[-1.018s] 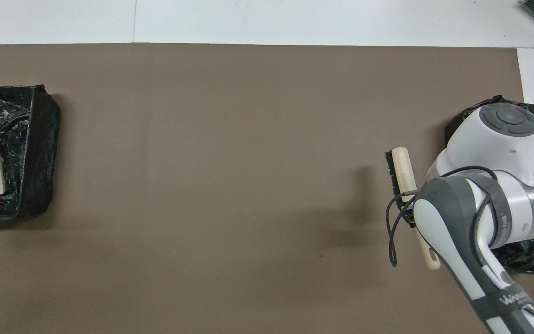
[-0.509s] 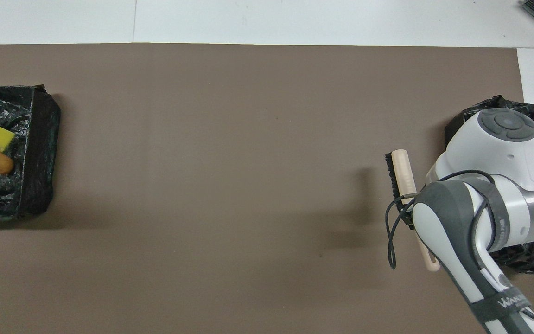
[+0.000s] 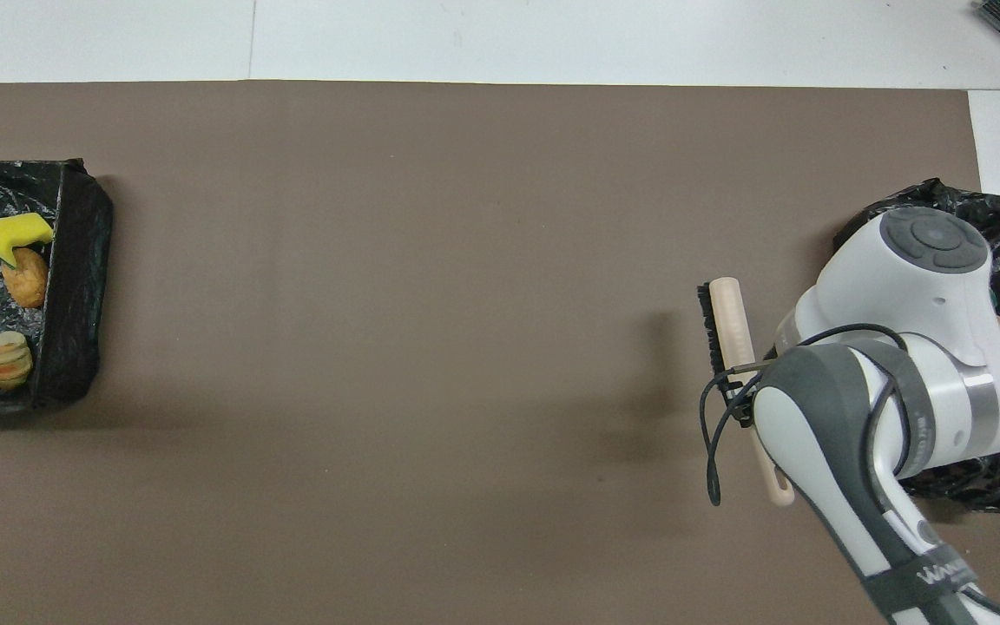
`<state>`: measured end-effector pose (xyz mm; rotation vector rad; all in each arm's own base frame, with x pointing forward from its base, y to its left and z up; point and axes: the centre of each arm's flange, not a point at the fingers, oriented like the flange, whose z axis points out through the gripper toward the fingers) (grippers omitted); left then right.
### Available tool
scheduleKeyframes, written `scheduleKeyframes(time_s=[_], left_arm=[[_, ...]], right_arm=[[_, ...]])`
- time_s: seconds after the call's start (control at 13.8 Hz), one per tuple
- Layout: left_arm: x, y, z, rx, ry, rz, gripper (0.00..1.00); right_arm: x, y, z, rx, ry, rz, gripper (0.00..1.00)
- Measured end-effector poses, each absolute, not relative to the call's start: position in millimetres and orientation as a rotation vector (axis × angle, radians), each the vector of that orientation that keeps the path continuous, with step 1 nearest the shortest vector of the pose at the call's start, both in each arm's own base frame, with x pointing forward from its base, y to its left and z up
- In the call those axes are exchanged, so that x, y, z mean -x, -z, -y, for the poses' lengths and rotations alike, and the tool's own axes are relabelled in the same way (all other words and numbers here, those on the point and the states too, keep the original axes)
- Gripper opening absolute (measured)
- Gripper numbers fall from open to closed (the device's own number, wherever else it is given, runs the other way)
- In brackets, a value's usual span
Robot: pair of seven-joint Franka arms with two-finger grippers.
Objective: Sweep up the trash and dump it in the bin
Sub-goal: 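Return the dustpan to the table center with the left gripper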
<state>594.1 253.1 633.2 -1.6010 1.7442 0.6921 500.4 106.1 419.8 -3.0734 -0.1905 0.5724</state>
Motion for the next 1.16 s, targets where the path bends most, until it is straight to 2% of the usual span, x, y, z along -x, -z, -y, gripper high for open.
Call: scheduleKeyframes(time_s=[0.22, 0.44, 0.73, 0.95, 1.16], left_arm=[[-577, -648, -236, 1.726, -0.646, -1.764, 0.32], [-575, -637, -182, 1.854, -0.566, -1.809, 0.32], [-562, -578, -107, 2.018, -0.445, -1.921, 0.32], [-542, -526, -35, 2.16, -0.44, -1.876, 0.32], [-528, -494, 15, 2.202, -0.441, -1.907, 0.32]], right_arm=[[-477, -425, -187, 3.097, -0.553, 0.127, 0.26], [-439, -428, -272, 3.073, -0.549, 0.108, 0.26], [-387, -420, -340, 3.076, -0.584, 0.089, 0.26], [-353, -395, -370, 3.051, -0.582, 0.078, 0.26], [-312, -364, -399, 3.074, -0.597, 0.142, 0.26]])
